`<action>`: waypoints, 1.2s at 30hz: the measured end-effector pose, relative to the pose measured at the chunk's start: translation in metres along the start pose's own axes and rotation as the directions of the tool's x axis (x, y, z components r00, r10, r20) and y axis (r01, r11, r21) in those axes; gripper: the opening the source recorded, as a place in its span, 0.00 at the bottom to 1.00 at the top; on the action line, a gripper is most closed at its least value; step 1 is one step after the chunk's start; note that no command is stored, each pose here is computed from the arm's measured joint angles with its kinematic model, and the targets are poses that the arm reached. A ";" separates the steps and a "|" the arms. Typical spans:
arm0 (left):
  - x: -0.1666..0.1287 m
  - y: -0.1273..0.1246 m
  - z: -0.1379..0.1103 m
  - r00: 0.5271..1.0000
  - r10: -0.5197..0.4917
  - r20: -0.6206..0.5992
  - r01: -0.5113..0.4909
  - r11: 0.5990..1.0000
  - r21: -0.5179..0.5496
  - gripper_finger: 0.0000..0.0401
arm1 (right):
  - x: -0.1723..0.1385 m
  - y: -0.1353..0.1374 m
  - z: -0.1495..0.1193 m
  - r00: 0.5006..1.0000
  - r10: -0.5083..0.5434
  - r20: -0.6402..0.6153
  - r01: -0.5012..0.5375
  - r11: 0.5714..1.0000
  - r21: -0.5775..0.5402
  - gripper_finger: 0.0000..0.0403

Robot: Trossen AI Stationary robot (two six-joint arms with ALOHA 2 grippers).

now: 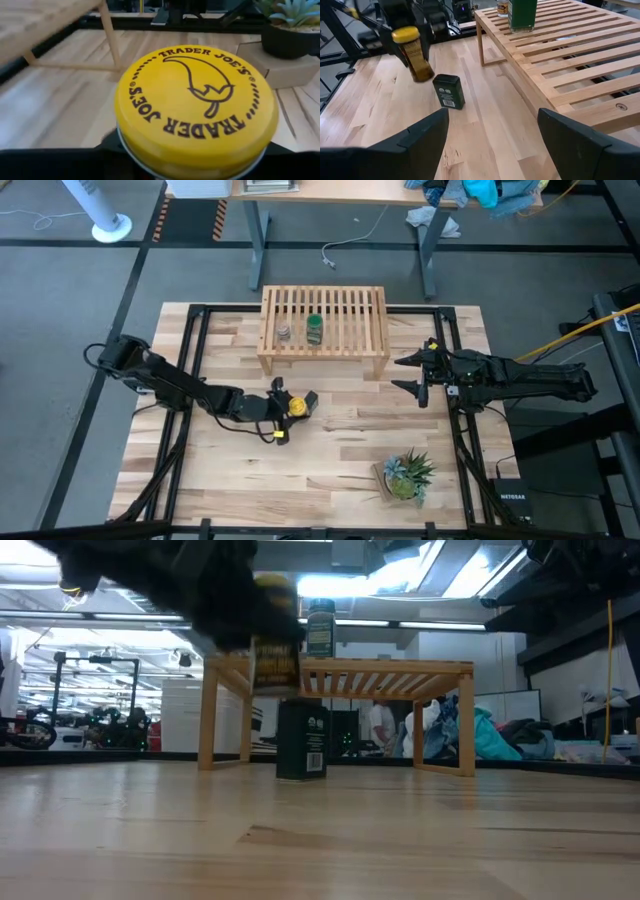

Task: Shelf spices
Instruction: Put the yellow seasoning bottle on the shelf

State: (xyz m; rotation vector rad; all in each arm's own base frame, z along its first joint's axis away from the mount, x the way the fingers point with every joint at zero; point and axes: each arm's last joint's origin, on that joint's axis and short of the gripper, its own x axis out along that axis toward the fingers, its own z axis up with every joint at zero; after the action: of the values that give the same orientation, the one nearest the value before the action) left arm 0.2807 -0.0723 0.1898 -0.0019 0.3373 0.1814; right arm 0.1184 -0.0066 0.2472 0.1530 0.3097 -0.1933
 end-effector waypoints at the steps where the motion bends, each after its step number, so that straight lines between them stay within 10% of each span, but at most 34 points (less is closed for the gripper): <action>1: -0.001 0.000 0.006 1.000 0.001 -0.002 -0.001 1.000 0.019 0.40 | 0.000 0.000 0.000 1.000 0.000 -0.002 0.000 1.000 0.000 0.78; 12: 0.003 0.025 0.087 0.997 0.012 0.075 -0.026 0.980 0.195 0.40 | 0.000 0.000 -0.002 1.000 -0.003 -0.018 0.002 1.000 -0.029 0.78; 36: 0.035 0.120 0.204 0.971 -0.187 0.148 0.162 0.973 0.165 0.40 | 0.000 0.000 -0.002 1.000 -0.004 -0.022 0.003 0.999 -0.053 0.78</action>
State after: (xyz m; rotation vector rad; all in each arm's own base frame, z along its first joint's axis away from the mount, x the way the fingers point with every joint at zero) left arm 0.3587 0.0582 0.3746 0.1327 0.1860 -0.0203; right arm 0.1178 -0.0066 0.2452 0.1020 0.3368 -0.1866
